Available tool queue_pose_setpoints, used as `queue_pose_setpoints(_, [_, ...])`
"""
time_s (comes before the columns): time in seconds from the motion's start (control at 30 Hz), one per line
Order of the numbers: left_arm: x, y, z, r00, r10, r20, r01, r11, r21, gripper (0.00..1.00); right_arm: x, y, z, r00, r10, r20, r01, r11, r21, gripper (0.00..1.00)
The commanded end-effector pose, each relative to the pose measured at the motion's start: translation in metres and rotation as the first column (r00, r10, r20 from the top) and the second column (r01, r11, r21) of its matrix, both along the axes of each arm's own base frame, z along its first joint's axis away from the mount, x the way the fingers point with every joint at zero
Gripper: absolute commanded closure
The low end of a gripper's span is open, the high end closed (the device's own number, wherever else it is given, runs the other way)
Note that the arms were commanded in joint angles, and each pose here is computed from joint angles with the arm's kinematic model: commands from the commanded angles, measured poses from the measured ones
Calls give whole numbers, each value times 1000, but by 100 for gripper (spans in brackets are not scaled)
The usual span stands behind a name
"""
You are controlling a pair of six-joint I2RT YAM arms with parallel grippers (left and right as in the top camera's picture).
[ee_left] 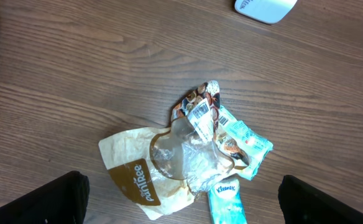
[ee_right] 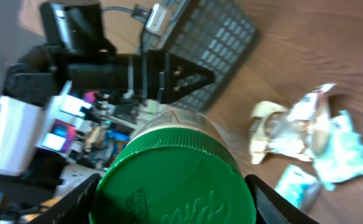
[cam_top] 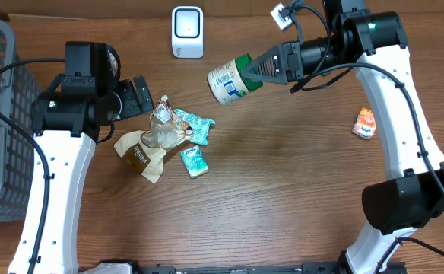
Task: Scan the item barcode
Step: 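Lift the jar and hold it over the scanner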
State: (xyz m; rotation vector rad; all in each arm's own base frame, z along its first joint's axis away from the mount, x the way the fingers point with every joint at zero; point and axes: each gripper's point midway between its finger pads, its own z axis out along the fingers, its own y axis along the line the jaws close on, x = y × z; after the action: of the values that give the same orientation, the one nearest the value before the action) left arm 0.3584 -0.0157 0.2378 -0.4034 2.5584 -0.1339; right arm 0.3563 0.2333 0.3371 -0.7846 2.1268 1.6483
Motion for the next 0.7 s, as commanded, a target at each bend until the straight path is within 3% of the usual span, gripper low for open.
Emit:
queue_pose_setpoints(0.0, [2, 4, 7, 1000, -8, 20, 7, 1000, 22, 1, 14, 5, 0, 990, -120, 71, 131, 977, -169, 58])
queue_pose_setpoints(0.1, [2, 4, 7, 1000, -8, 20, 7, 1000, 22, 0, 56, 4, -31, 927, -305, 216, 368, 846, -385, 60])
queue_pose_setpoints(0.17, [2, 4, 7, 1000, -8, 20, 7, 1000, 22, 0, 81, 5, -43, 859, -369, 355, 504, 732, -459, 62])
queue_pose_setpoints(0.27, [2, 4, 7, 1000, -8, 20, 7, 1000, 22, 0, 121, 15, -56, 729, -396, 558, 671, 573, -471, 64])
queue_pose_setpoints(0.37, [2, 4, 7, 1000, -8, 20, 7, 1000, 22, 1, 161, 27, -63, 589, -326, 739, 778, 476, -410, 64])
queue_pose_setpoints(0.47, [2, 4, 7, 1000, -8, 20, 7, 1000, 22, 1, 195, 46, -66, 468, -188, 863, 806, 492, -330, 63])
queue_pose_setpoints(0.53, [2, 4, 7, 1000, -8, 20, 7, 1000, 22, 1, 213, 67, -70, 387, -96, 917, 784, 558, -273, 51])
queue_pose_setpoints(0.67, [2, 4, 7, 1000, -8, 20, 7, 1000, 22, 0, 239, 91, -89, 220, 100, 970, 748, 622, -234, 47])
